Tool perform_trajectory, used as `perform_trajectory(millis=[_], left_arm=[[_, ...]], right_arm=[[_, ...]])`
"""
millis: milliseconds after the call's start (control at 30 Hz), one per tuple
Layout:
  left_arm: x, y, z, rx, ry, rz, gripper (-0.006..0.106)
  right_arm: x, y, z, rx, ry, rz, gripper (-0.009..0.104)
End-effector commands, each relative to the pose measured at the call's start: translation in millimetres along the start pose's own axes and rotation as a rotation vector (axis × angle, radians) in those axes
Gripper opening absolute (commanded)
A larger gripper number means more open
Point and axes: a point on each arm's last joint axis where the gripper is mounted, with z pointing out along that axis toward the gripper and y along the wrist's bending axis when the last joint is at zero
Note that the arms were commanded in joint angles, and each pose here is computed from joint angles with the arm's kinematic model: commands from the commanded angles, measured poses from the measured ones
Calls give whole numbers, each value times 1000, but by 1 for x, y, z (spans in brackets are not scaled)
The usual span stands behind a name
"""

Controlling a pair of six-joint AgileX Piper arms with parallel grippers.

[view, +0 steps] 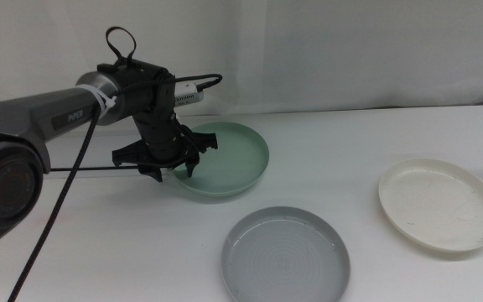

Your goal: Stack the three bowls on top of each other.

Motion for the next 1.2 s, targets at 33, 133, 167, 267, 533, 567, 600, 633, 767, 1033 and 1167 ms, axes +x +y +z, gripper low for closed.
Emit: perform_trajectory(millis=[33, 133, 167, 267, 533, 567, 600, 633, 767, 1033, 1167], left_arm=[[2, -3, 6, 10, 21, -25, 39], [6, -5, 15, 25, 63, -40, 26], [7, -6, 18, 31, 77, -36, 22], [8, -7, 20, 43, 87, -45, 8], [1, -10, 10, 77, 31, -39, -3], [-2, -11, 2, 91, 7, -26, -3], [-4, -12, -6, 106, -19, -16, -3], [-8, -13, -15, 123, -49, -5, -3], [-17, -14, -58, 180, -160, 27, -3], [-7, -2, -153, 219, -272, 186, -3], [12, -6, -184, 215, -265, 315, -3]], right_arm=[[7, 0, 0, 4, 20, -11, 103], [7, 0, 0, 4, 20, -11, 103], [7, 0, 0, 4, 20, -11, 103], [7, 0, 0, 4, 20, -11, 103], [7, 0, 0, 4, 20, -11, 103], [7, 0, 0, 4, 20, -11, 103], [7, 0, 0, 4, 20, -11, 103], [7, 0, 0, 4, 20, -11, 103], [7, 0, 0, 4, 20, -11, 103], [7, 0, 0, 4, 20, -11, 103], [7, 0, 0, 4, 20, -11, 103]])
